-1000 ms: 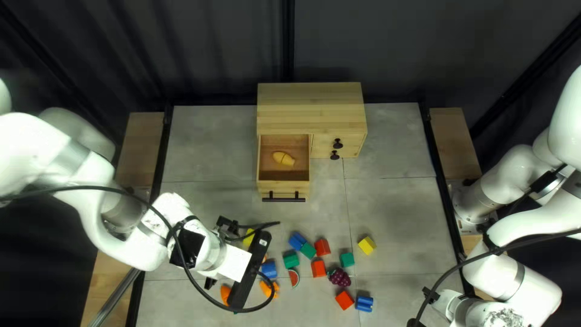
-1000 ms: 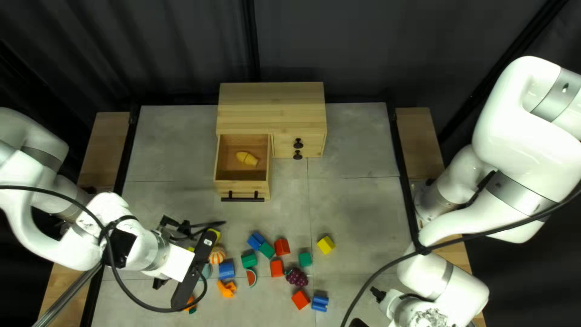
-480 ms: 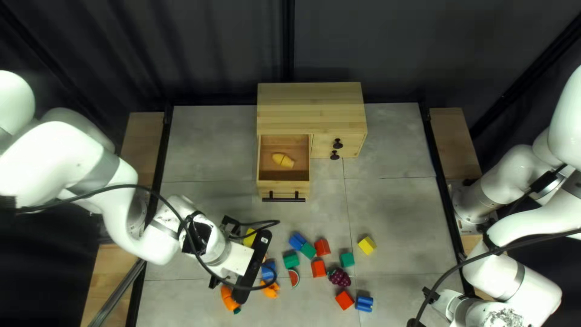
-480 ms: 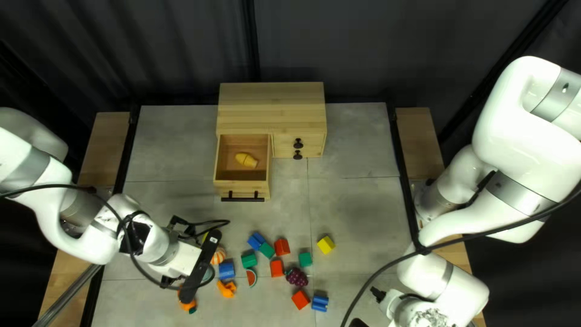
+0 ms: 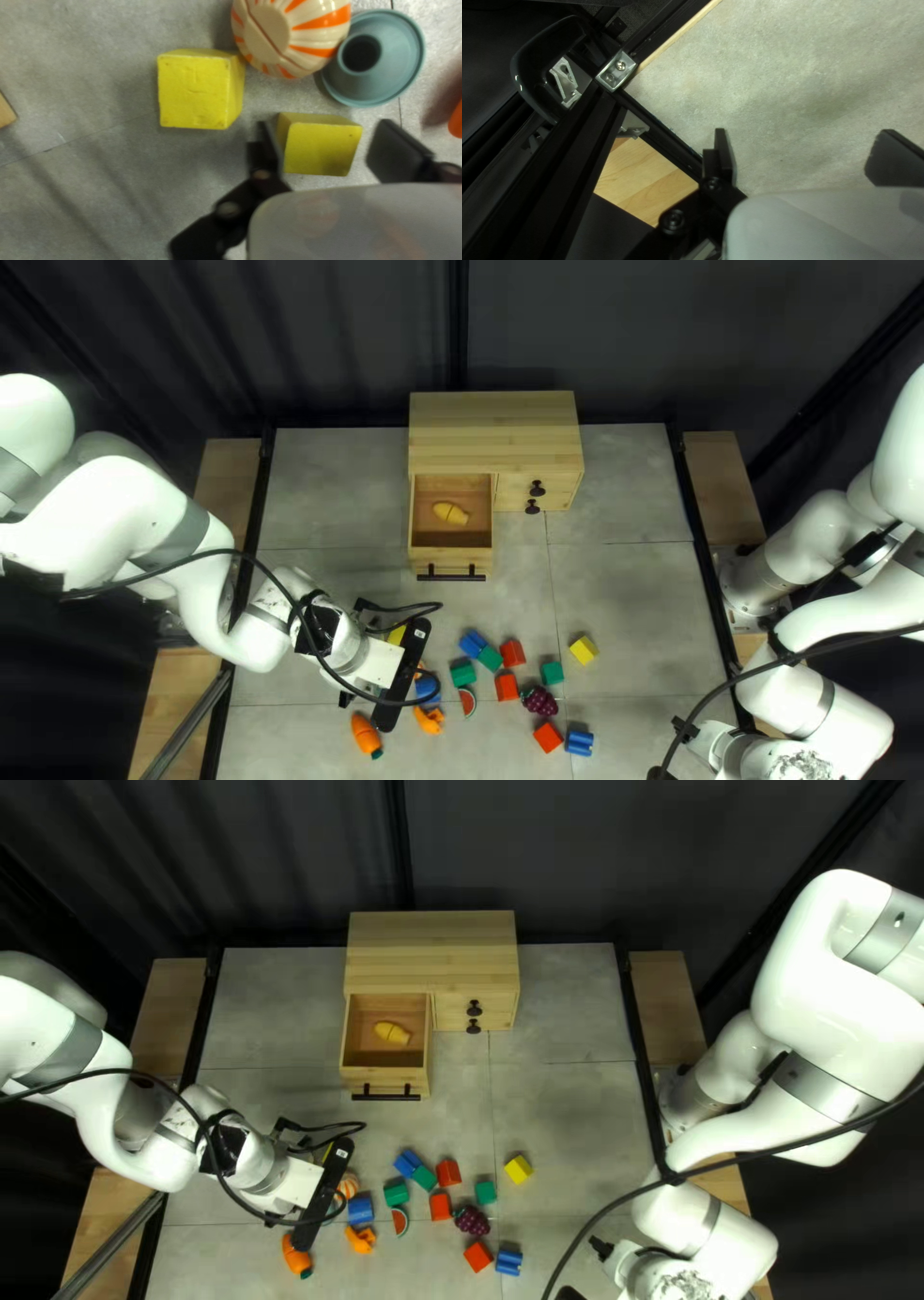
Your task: Open drawers and place objects into drawer and close
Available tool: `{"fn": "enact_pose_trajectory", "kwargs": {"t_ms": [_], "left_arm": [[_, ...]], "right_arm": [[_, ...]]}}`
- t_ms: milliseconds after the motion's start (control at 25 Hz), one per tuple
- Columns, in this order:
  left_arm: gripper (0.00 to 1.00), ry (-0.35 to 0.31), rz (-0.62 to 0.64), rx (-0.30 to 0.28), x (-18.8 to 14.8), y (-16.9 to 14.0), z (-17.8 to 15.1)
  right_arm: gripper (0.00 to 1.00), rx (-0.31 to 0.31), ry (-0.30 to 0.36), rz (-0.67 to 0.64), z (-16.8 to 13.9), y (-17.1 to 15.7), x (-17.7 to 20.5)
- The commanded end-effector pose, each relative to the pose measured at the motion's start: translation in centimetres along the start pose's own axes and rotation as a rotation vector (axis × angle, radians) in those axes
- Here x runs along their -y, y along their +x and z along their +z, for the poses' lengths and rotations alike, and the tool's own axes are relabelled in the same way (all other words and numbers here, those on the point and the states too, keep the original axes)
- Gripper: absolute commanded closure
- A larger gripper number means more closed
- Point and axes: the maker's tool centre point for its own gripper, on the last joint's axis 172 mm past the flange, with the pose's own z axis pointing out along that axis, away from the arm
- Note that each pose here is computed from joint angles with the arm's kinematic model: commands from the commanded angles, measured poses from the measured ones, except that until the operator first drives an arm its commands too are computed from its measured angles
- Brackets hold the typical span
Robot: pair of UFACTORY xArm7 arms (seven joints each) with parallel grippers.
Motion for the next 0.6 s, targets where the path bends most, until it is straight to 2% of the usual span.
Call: {"fn": "enact_pose_trajectory", "kwargs": {"t_ms": [40,80,160,240,280,320,360,400,520,600], "left_arm": [[1.0,0.054,-0.015,0.015,2.2,1.0,-5.5],[1.0,0.064,-0.019,0.018,2.5,1.1,-5.9],[1.0,0.115,-0.058,0.021,5.7,1.3,-9.1],[1.0,0.209,-0.119,0.02,10.9,1.8,-13.7],[1.0,0.239,-0.137,0.016,12.4,2.0,-15.0],[1.0,0.303,-0.173,-0.001,15.7,2.5,-17.5],[1.0,0.336,-0.191,-0.012,17.5,2.7,-18.6],[1.0,0.399,-0.223,-0.035,20.7,3.1,-20.3],[1.0,0.512,-0.282,-0.093,26.3,4.1,-21.6],[1.0,0.562,-0.319,-0.13,29.1,5.1,-20.7]], "right_arm": [[0.0,0.0,0.0,0.0,0.0,0.0,0.0],[0.0,0.0,0.0,0.0,0.0,0.0,0.0],[0.0,0.0,0.0,0.0,0.0,0.0,0.0],[0.0,0.0,0.0,0.0,0.0,0.0,0.0],[0.0,0.0,0.0,0.0,0.0,0.0,0.0],[0.0,0.0,0.0,0.0,0.0,0.0,0.0],[0.0,0.0,0.0,0.0,0.0,0.0,0.0],[0.0,0.0,0.0,0.0,0.0,0.0,0.0],[0.0,0.0,0.0,0.0,0.0,0.0,0.0],[0.0,0.0,0.0,0.0,0.0,0.0,0.0]]}}
